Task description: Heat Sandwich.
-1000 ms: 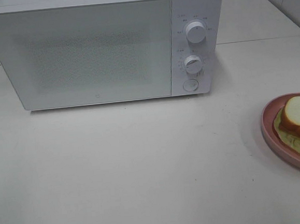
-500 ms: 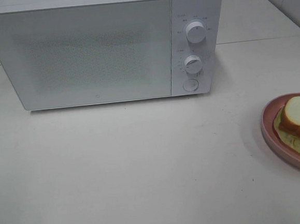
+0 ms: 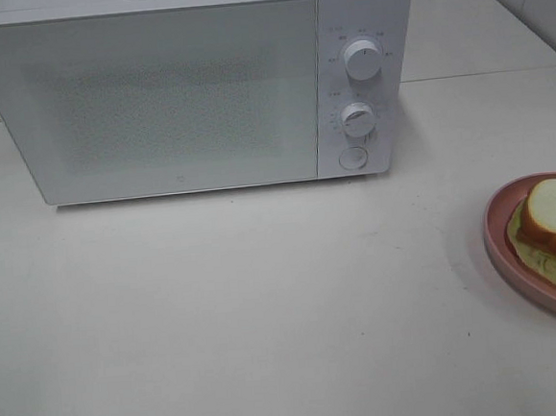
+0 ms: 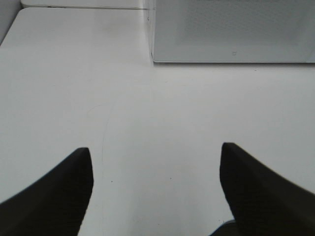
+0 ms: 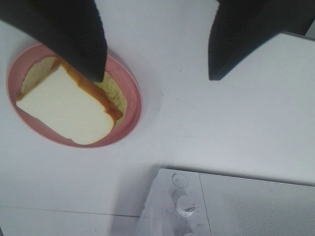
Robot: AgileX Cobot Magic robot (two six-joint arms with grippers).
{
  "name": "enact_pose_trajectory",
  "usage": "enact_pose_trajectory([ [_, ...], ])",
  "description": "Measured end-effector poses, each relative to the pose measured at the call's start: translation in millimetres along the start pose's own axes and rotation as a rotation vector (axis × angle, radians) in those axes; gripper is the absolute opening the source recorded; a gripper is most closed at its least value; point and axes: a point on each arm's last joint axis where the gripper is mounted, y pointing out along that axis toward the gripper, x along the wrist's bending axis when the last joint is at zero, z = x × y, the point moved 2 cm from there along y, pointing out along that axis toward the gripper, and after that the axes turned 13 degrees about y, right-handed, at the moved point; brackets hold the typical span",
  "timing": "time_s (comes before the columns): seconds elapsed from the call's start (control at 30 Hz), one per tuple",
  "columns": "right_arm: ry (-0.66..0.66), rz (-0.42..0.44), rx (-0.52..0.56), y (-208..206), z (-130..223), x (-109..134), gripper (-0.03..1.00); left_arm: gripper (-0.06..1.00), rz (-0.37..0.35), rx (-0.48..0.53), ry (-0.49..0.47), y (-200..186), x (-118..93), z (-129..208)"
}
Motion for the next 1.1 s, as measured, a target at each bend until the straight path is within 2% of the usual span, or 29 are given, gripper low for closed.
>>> enact_pose_trajectory([
  [1.1,0.0,0.0,0.0,0.0,0.0,0.0,0.6,0.68,-0.014,0.003,-0.007,0.1,0.2,0.0],
])
